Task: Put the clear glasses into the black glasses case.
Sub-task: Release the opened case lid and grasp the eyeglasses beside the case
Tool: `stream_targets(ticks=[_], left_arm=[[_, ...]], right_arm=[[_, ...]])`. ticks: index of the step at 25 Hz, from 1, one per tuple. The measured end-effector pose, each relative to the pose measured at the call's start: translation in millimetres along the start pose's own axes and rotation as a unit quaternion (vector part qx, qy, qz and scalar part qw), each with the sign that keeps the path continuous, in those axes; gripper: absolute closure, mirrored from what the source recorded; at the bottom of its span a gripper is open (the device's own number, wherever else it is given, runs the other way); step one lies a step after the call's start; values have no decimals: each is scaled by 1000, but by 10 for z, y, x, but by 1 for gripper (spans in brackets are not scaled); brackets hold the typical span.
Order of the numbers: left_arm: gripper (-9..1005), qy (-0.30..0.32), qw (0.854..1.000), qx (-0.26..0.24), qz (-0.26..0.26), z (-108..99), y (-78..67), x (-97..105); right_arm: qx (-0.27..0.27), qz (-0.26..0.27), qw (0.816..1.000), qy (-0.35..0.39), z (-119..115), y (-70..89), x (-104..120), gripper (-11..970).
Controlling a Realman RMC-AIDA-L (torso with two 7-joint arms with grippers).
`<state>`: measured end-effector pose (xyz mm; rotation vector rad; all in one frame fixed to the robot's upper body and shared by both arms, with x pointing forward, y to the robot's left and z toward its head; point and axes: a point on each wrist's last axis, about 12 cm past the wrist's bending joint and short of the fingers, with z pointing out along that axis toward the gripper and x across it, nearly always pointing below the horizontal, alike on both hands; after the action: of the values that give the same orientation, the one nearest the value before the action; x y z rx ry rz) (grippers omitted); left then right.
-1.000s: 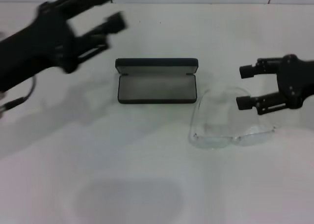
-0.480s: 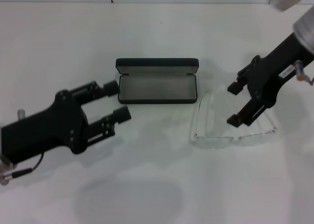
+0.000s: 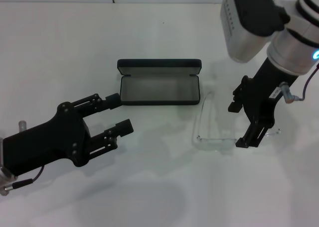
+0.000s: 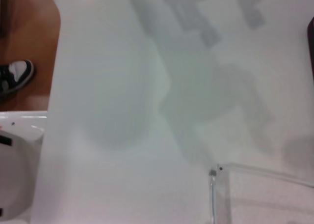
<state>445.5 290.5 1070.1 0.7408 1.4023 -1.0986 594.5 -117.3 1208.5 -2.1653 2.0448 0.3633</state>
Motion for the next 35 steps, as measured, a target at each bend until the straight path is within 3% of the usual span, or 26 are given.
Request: stream_targets(ticks=[10,22,32,35], left_arm=[[396,4,1000,-3,3,27,33,-3],[398,4,1000,-3,2,54,38,3],[399,4,1000,-3,3,51,39,3],[399,4,1000,-4,4,50,42,-2]], right_arm=[[25,-38,998,37,324,34,-36,129],[18,-40,997,59,558,65,30,186],[35,-47,996,60,591,52,18,233],[32,-47,996,63,592,59,25,375]])
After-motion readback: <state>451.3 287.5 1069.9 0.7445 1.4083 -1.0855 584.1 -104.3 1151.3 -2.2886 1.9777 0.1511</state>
